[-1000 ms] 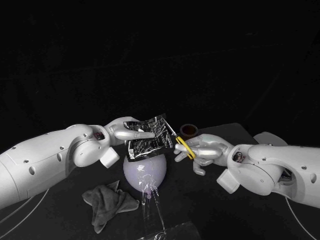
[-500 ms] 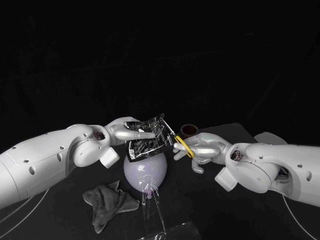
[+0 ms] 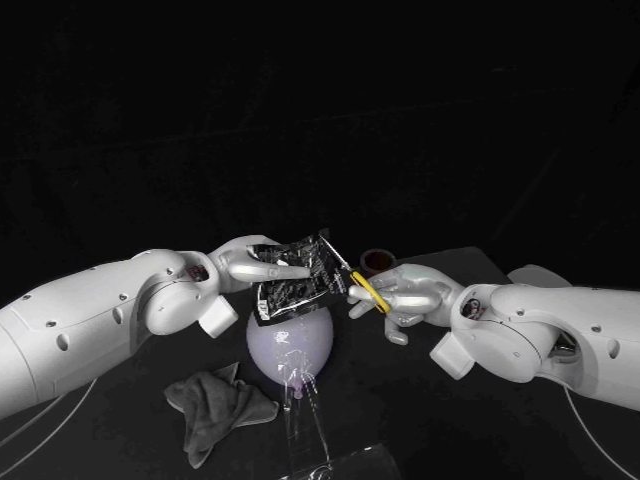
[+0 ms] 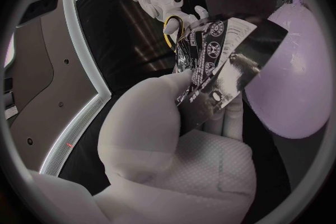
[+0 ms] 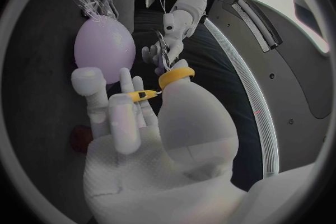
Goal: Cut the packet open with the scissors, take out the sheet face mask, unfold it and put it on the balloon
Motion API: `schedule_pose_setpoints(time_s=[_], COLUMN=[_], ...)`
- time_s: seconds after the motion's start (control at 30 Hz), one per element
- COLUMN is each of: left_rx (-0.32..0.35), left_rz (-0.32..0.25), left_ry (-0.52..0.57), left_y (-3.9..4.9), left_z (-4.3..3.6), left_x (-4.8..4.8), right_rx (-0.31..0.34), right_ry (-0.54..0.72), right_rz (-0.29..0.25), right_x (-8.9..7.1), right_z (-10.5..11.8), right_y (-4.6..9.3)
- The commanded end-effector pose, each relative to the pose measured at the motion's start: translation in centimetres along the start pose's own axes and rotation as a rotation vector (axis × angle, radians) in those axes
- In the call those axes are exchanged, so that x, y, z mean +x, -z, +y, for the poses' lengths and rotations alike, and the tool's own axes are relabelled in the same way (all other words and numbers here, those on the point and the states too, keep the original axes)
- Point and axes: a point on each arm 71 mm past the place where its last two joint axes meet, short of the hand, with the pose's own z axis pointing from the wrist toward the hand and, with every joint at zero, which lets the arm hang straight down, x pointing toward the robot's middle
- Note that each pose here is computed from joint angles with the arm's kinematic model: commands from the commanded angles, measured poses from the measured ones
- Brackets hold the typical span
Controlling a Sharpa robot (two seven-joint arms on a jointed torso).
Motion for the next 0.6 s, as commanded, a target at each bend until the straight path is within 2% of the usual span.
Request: schedule_pose_setpoints(time_s=[0.03, 0.27, 0.6], left_rx=[0.001, 0.0, -0.004], left_rz=[0.049, 0.051, 0.061], left_ry=[-0.005, -0.005, -0.012], left_y=[-0.12, -0.11, -0.04], left_z=[-0.02, 0.0, 0.05], left_x=[0.6, 0.59, 0.63], right_rx=[-0.026, -0.026, -0.044], right_ry=[0.005, 0.01, 0.002], right_rz=[0.006, 0.012, -0.009], right_x=[-0.11, -0.07, -0.23], right_z=[0.4, 0.4, 0.6], right_y=[0.01, 0.13, 0.03])
